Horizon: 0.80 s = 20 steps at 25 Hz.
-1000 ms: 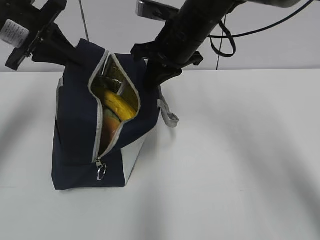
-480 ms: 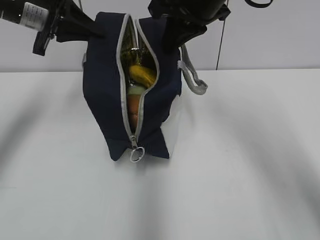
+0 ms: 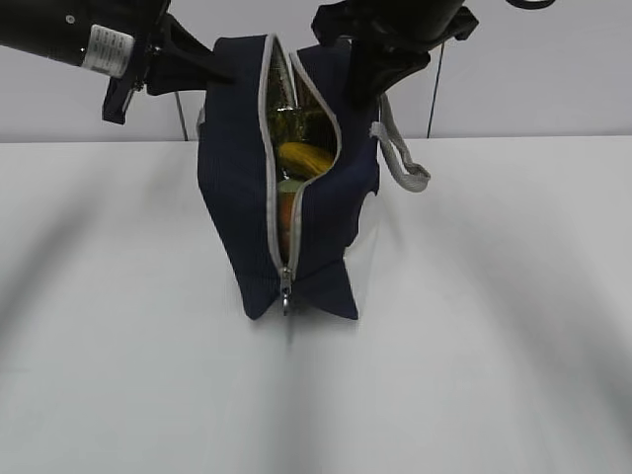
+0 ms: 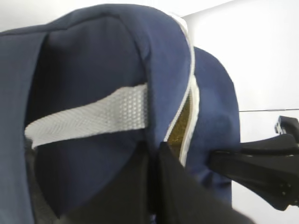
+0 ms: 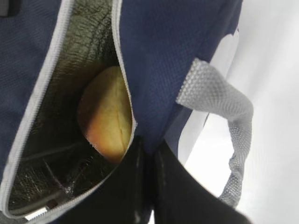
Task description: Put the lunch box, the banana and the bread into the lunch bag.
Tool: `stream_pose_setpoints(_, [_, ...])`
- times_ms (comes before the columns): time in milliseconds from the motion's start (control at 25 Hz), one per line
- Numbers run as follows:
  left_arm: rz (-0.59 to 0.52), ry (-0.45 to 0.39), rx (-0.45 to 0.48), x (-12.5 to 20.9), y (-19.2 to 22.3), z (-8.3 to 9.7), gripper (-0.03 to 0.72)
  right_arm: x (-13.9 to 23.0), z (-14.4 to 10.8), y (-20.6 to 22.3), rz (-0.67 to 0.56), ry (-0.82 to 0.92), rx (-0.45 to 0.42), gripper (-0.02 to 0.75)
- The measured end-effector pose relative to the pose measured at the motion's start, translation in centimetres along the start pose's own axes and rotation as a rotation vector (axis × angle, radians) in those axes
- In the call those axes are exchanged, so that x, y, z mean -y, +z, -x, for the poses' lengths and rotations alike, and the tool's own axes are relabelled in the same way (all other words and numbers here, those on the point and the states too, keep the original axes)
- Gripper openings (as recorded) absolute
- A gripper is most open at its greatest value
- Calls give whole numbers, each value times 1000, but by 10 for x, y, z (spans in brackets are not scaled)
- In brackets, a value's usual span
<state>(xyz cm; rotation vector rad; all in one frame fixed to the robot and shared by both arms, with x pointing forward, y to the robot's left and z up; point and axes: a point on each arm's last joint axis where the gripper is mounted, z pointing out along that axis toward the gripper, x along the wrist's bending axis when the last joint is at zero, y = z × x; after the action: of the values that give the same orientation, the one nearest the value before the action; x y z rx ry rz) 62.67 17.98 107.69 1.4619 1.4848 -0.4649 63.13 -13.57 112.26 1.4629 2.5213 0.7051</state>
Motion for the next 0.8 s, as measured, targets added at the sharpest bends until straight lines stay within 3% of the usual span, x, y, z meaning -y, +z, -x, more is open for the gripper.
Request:
stream_pose_setpoints(520, [5,-44,24,-4,15,-15,1,-5,10,4,49,36,21,-12])
stream_pose_setpoints(800, [-9,-57,-2,-4,23,-28,1,-3,16,37,-20,58,9,-12])
